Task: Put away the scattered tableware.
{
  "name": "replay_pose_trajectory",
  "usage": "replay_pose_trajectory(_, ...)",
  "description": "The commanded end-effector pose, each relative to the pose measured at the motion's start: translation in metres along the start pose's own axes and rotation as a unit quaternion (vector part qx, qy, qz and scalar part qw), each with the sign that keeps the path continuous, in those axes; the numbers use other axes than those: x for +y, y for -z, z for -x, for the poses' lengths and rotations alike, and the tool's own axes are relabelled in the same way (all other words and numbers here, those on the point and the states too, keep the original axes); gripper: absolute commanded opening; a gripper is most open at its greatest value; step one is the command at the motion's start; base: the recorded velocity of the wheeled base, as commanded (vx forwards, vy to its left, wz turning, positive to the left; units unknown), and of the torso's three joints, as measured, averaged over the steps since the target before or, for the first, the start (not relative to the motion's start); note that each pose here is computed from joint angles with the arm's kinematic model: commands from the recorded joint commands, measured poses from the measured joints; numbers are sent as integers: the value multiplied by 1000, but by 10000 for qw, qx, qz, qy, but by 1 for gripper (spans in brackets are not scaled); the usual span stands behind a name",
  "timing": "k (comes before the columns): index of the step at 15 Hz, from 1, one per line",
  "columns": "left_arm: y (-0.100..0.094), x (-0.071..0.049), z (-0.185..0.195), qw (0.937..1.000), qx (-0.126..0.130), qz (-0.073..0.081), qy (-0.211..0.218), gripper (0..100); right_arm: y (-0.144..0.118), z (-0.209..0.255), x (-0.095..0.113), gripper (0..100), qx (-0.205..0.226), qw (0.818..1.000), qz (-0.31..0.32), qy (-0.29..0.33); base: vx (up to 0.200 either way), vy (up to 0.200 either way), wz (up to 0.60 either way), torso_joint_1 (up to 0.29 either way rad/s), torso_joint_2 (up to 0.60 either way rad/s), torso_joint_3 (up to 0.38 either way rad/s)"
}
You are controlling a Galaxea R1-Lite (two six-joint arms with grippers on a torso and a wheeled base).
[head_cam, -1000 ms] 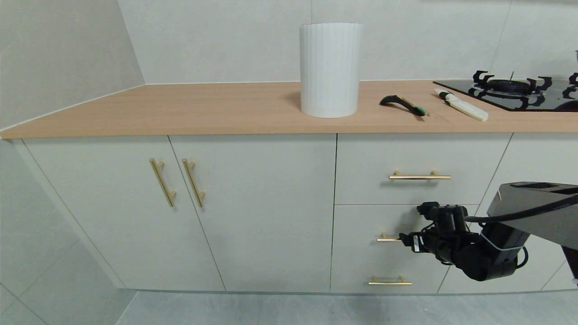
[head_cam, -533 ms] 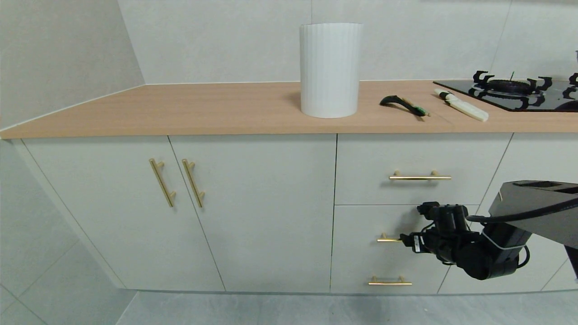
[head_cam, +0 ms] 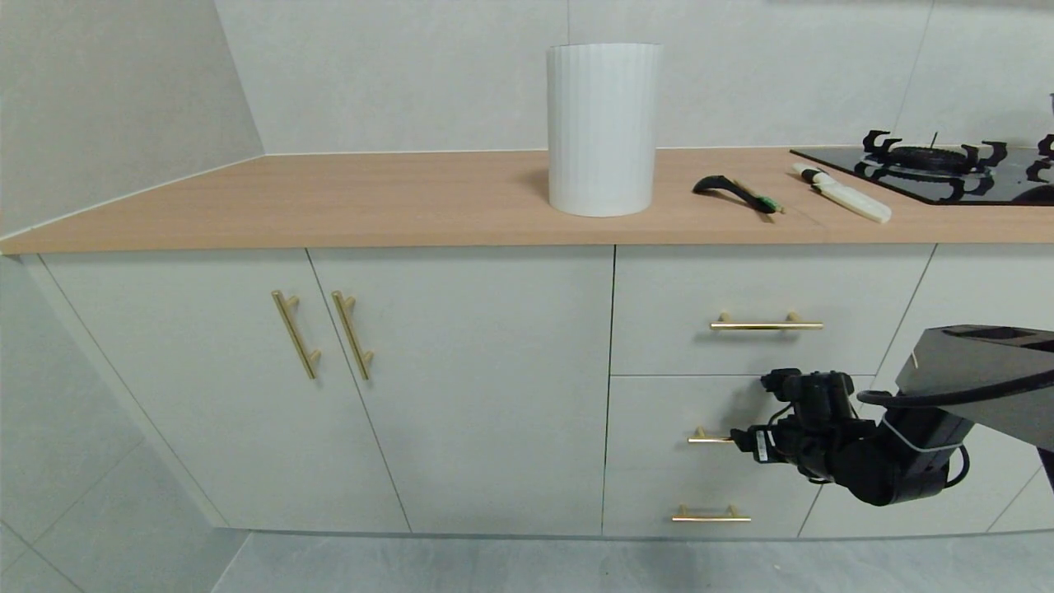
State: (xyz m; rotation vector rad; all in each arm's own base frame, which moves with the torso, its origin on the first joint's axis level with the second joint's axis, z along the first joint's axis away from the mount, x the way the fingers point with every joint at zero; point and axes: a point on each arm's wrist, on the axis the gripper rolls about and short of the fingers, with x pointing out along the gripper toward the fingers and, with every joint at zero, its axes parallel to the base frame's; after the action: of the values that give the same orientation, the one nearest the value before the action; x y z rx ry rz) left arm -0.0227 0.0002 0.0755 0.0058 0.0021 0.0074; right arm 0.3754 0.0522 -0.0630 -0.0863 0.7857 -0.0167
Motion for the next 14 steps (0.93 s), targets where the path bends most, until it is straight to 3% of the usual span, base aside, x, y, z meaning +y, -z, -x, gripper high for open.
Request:
replay_pose_trajectory(1, 0, 0, 0, 10000, 5, -2, -1, 100, 2, 2, 0, 100, 235, 9997, 49, -34, 0, 0, 0, 0, 0, 0)
replay_pose_trajectory(10, 0, 0, 0, 10000, 5, -2, -1, 100, 1, 11, -1, 100, 394, 9992, 95, -38, 0, 0, 0, 0, 0, 0)
replay_pose_trajectory(14, 0, 0, 0, 10000, 5, -2, -1, 100, -20, 68, -4, 100, 154, 9994, 245, -192, 0, 0, 0, 0, 0, 0)
